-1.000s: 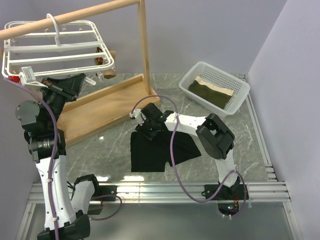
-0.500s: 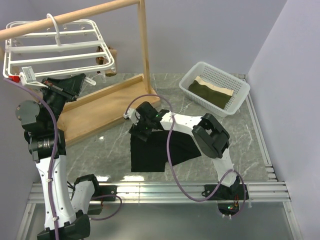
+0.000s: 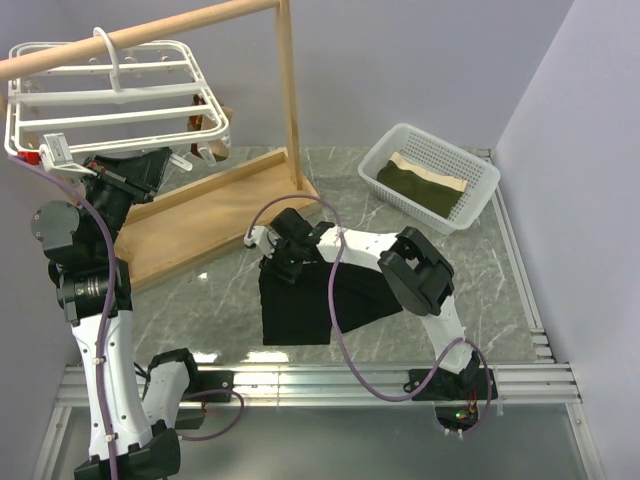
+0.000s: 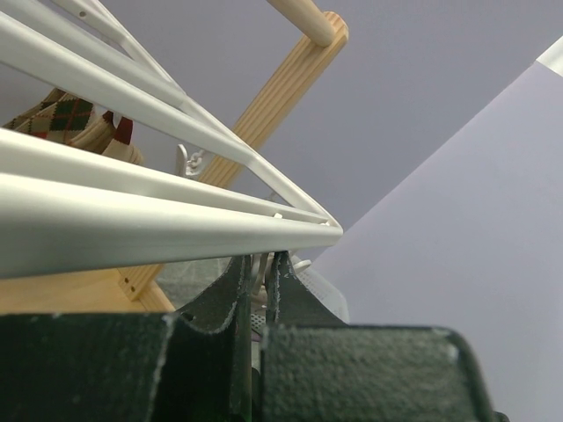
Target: Clip the underwear to the hanger
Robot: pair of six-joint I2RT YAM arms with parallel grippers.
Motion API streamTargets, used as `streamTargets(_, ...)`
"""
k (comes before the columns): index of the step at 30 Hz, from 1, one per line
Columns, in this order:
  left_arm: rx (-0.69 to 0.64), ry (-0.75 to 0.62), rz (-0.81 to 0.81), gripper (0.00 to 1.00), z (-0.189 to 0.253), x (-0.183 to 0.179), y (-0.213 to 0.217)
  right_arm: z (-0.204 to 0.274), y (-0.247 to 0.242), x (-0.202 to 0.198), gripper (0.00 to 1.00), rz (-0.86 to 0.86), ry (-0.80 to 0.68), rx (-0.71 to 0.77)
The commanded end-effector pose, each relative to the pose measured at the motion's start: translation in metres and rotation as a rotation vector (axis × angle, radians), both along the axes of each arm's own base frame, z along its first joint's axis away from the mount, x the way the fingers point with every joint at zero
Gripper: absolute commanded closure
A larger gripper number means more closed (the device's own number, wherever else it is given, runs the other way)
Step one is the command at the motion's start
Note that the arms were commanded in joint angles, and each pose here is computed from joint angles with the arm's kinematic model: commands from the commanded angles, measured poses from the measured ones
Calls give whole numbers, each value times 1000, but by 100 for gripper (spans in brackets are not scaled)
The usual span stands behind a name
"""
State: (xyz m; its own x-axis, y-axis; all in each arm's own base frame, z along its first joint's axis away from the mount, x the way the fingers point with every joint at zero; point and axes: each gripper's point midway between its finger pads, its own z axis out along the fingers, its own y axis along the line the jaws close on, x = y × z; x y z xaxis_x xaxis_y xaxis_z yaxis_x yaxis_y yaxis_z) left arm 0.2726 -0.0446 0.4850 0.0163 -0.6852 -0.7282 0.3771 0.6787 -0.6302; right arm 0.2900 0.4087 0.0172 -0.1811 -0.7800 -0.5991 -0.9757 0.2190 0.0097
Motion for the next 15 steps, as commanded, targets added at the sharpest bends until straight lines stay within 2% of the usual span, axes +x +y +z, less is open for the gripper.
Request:
streamTargets(1, 25, -37, 0, 100, 8, -4, -1, -35, -24, -28, 48, 50, 56, -118)
streamTargets(5, 25, -37, 0, 100, 7, -4, -1, -49, -35, -40, 73, 76, 93, -161)
streamTargets(6, 25, -35, 0, 100, 7, -4, -1, -48, -35, -39, 77, 75, 88, -159)
streamTargets(7, 24, -32, -1, 100, 6, -4, -1, -46, -35, -37, 88, 80, 75, -157)
streamTargets(9, 22, -29, -2, 100, 5, -4, -1, -29, -30, -33, 99, 78, 42, -128)
streamTargets(11, 22, -27, -4, 100, 5, -4, -2, -8, -24, -25, 100, 64, -1, -95)
streamTargets(15, 23, -28, -2, 100, 5, -4, -1, 73, -8, -4, 100, 64, -186, 21)
